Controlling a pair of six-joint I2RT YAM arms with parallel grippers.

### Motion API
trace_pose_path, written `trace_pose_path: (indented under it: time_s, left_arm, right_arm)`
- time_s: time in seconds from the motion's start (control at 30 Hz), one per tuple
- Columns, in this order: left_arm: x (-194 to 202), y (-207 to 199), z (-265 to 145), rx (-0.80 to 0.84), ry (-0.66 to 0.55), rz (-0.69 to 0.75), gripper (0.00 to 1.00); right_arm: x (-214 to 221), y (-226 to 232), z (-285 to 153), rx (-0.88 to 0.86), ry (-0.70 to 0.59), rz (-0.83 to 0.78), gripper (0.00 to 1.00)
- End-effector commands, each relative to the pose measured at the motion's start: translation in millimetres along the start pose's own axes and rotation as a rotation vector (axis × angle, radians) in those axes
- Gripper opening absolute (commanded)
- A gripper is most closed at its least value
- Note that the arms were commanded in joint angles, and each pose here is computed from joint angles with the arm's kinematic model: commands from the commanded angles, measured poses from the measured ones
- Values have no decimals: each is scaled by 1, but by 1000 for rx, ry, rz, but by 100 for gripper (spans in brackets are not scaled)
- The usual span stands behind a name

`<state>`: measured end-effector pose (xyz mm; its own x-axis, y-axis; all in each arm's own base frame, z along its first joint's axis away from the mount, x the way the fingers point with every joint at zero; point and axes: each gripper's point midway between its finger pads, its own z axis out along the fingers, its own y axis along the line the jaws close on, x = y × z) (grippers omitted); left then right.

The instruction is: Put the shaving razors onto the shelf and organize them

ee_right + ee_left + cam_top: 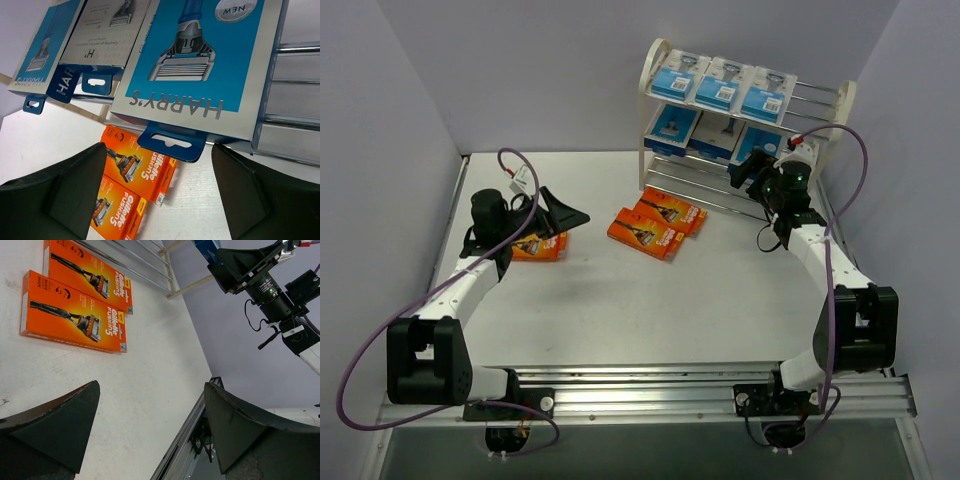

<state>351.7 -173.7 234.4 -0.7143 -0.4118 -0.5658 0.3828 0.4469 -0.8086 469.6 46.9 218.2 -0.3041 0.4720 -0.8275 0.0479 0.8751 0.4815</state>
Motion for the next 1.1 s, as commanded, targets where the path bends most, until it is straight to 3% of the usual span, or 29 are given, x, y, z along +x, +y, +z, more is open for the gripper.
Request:
trace_pose_path:
  time_s: [0.0, 0.3, 0.63, 0.9, 1.07]
  left_arm:
    - [-8, -6, -1, 35, -20, 44, 94]
    - [-10, -4, -6, -19, -32, 86, 94]
    - [-22, 35, -31, -364, -85, 129, 94]
    - [-38, 47, -63, -573, -188, 158, 94]
    - [-41, 42, -83, -615, -226, 168, 94]
  right_arm:
    - [-36, 16, -3, -45, -97, -26, 81]
    - [-40, 26, -30, -79, -116, -37, 82]
    - [-16, 48, -62, -134, -87, -44, 82]
    - [78, 110, -85, -283, 64, -58, 78]
    - [135, 151, -91, -362, 133, -51, 77]
